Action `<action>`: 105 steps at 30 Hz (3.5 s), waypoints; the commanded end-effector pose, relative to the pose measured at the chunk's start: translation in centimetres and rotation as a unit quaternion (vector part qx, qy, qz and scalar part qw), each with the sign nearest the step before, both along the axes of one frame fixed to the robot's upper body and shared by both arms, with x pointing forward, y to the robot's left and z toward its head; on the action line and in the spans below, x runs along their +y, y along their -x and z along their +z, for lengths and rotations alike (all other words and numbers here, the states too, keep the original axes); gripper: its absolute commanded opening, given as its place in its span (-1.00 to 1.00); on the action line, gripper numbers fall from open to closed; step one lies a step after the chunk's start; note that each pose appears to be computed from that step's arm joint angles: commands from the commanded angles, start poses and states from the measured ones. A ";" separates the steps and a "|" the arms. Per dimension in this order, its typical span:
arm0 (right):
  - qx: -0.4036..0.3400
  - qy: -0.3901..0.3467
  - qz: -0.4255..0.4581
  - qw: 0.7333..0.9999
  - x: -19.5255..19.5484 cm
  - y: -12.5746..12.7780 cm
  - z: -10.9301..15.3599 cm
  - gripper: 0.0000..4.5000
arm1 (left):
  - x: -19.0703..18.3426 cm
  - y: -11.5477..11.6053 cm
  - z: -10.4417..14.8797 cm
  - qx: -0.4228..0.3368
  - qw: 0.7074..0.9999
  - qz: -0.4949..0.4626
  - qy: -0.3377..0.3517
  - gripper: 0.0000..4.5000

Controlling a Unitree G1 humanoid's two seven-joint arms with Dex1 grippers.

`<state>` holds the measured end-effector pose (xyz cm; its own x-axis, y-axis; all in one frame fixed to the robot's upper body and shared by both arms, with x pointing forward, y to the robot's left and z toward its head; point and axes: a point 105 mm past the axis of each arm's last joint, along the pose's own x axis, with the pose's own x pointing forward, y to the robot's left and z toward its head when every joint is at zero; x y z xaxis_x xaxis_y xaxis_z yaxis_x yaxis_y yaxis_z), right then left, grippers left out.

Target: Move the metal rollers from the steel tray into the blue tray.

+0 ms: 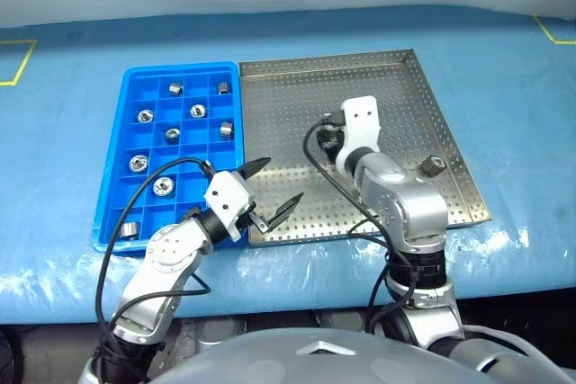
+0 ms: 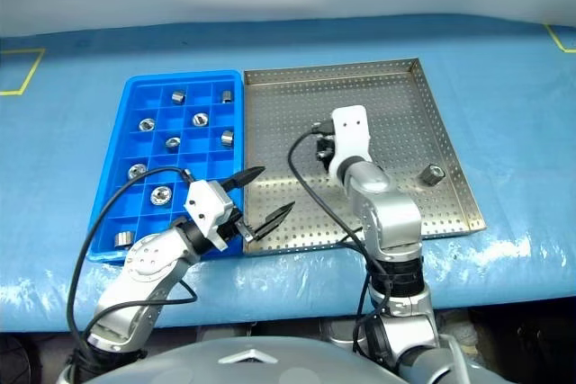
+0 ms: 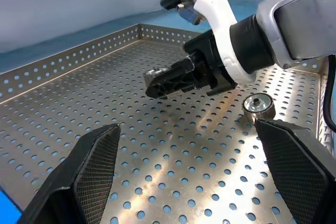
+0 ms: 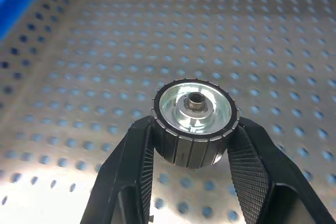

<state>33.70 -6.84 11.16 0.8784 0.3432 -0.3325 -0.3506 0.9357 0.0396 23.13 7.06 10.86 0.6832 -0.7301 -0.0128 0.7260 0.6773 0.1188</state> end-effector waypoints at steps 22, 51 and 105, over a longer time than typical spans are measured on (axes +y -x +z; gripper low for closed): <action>-0.035 -0.049 0.349 0.935 16.8 2.2 2.2 -0.25 | 7.2 4.2 2.2 -0.014 0.973 0.230 -0.011 1.00; -0.062 -0.001 0.048 0.997 -3.4 0.7 4.7 0.98 | 1.9 1.6 2.0 -0.014 0.999 0.051 0.007 1.00; -0.035 0.003 0.179 0.983 6.0 2.6 4.7 -0.22 | 3.8 1.0 1.8 -0.032 0.990 0.135 0.007 1.00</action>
<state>30.96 -2.31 14.38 0.7326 0.5846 -0.3485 -0.6178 0.7861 0.0199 22.56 10.53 10.62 0.8366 -0.5468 -0.0334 0.5470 0.8304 0.1064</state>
